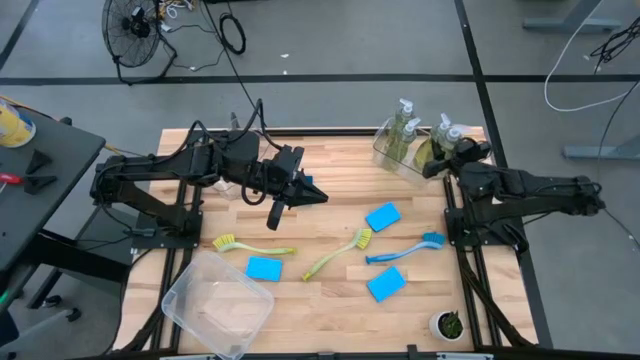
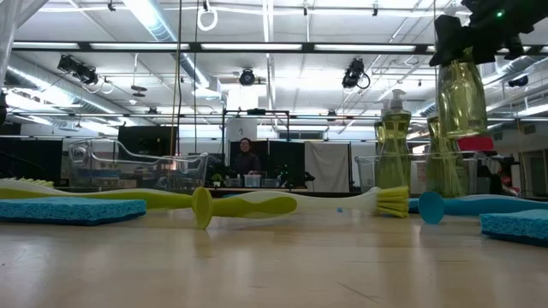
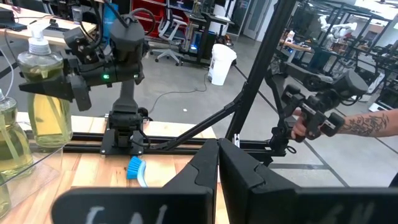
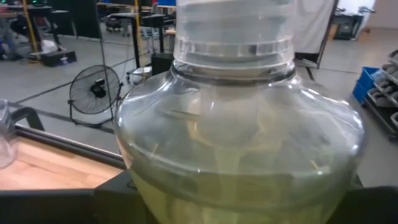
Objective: Pick & Place Kitchen Sink Supplies
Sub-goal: Put the yellow dish soap bottle into the right transparent bin
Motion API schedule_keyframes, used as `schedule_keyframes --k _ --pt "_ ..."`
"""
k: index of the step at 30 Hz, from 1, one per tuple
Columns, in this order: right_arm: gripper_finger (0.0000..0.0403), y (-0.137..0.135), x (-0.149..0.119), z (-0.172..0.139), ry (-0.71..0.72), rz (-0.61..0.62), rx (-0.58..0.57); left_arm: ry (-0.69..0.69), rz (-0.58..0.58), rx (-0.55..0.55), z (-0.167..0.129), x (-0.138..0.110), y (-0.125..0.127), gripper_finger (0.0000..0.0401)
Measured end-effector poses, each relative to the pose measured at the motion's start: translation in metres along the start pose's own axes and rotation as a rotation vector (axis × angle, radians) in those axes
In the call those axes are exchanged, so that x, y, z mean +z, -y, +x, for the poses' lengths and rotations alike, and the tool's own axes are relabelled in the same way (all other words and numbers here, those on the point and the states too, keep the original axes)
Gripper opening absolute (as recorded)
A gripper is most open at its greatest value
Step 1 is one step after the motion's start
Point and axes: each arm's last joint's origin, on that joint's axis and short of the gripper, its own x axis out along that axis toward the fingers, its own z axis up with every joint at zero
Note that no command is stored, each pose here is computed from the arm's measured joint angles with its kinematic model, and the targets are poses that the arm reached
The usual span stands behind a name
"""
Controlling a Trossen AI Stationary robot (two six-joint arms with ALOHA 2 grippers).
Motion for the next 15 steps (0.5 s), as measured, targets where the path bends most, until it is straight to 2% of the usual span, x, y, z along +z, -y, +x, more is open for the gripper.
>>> schedule_keyframes --k 8,15 --pt "0.0209 -0.001 0.014 0.009 0.034 -0.053 0.061 0.000 0.000 0.000 0.000 0.000 0.000 0.0019" --pt "0.0209 0.004 0.015 0.018 0.016 -0.081 0.079 0.000 0.000 0.000 0.000 0.000 0.000 0.0019"
